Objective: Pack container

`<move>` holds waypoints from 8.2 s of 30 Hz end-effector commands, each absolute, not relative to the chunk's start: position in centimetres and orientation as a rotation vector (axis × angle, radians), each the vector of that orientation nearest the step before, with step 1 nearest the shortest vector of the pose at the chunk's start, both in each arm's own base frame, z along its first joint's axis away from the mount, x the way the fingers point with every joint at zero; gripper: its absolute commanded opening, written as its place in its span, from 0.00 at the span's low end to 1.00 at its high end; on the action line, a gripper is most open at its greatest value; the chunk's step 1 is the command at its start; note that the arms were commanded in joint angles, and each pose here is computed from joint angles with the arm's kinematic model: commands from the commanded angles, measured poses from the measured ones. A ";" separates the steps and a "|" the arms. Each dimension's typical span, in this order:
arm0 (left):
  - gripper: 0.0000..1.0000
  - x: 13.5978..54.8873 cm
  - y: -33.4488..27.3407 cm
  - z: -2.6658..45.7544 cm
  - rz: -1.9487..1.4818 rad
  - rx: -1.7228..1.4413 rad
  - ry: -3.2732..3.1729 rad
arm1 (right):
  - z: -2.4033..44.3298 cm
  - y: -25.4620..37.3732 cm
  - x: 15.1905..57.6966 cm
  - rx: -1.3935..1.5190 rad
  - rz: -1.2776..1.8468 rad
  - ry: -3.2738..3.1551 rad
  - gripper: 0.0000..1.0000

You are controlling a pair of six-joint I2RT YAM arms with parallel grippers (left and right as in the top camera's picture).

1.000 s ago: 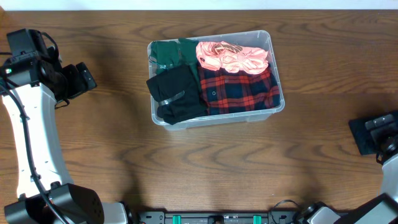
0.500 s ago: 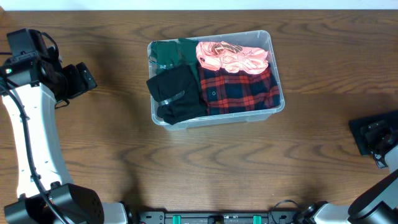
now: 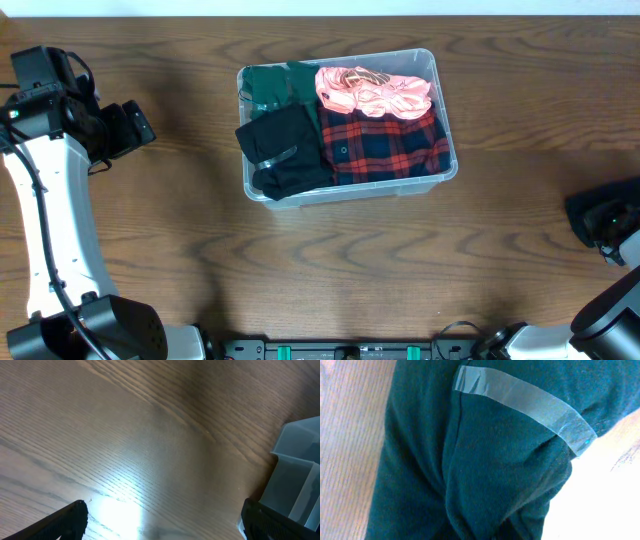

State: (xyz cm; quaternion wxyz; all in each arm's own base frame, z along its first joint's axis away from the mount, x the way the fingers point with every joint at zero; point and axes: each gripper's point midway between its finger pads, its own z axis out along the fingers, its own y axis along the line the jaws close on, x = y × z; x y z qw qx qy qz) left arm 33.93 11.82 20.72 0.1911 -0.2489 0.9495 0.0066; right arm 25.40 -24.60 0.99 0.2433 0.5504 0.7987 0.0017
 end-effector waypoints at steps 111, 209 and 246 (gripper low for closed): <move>0.98 33.8 11.9 20.3 0.019 -0.711 2.680 | 9.7 15.9 40.7 -0.357 0.028 2.472 0.98; 0.98 25.7 -0.5 29.2 -0.187 -0.077 1.423 | 25.7 -7.1 40.0 0.322 -0.215 2.147 0.99; 0.98 24.7 0.1 18.1 -0.157 -0.117 1.541 | 25.7 -7.1 40.0 0.322 -0.215 2.147 0.99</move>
